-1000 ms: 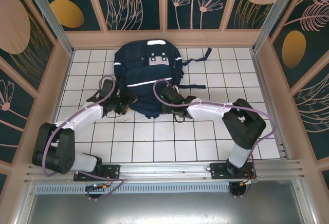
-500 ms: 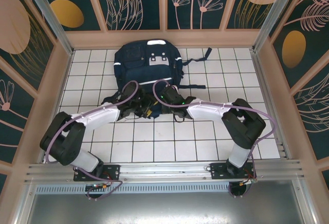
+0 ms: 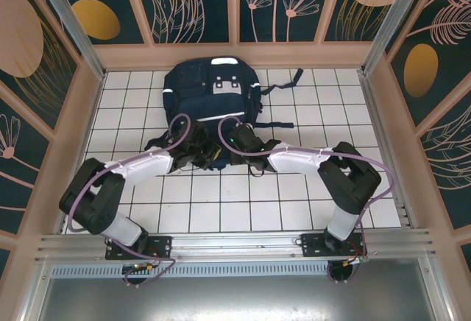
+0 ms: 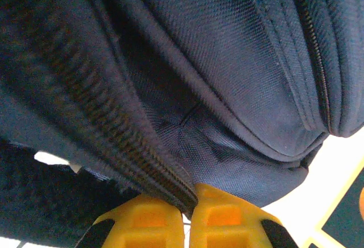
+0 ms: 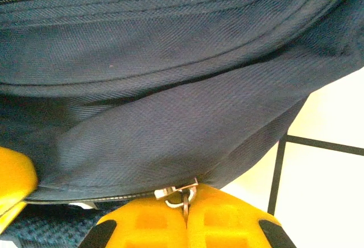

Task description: Pack books, pencil case, and school supplies into a backpack

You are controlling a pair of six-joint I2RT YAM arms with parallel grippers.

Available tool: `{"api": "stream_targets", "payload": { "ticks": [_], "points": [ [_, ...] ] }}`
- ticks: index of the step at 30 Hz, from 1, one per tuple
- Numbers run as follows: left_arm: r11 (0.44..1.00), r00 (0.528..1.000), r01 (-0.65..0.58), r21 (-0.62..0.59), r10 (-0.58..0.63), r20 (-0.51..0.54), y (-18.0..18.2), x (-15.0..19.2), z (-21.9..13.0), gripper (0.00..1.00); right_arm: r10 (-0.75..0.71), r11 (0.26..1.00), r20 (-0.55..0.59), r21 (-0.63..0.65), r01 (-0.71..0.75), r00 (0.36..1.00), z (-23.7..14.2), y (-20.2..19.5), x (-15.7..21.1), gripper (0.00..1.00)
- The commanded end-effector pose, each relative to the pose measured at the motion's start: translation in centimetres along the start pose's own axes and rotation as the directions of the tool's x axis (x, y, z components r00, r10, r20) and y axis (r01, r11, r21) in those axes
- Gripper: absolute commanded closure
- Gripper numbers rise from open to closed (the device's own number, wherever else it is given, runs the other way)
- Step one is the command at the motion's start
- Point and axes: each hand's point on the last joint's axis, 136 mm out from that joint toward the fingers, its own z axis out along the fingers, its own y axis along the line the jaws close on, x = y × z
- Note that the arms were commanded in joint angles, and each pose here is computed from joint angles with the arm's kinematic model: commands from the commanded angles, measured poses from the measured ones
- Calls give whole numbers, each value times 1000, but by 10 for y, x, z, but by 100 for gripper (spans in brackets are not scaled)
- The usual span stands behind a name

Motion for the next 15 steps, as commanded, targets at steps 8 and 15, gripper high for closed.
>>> {"api": "stream_targets", "payload": {
  "ticks": [8, 15],
  "points": [
    [997, 974, 63, -42, -53, 222, 55, -68, -65, 100, 14, 984, 24, 175, -18, 1000, -13, -71, -17, 100],
    [1000, 977, -9, -26, 14, 213, 50, -68, -82, 100, 15, 969, 95, 244, -38, 995, -3, -107, -60, 100]
  ]
}}
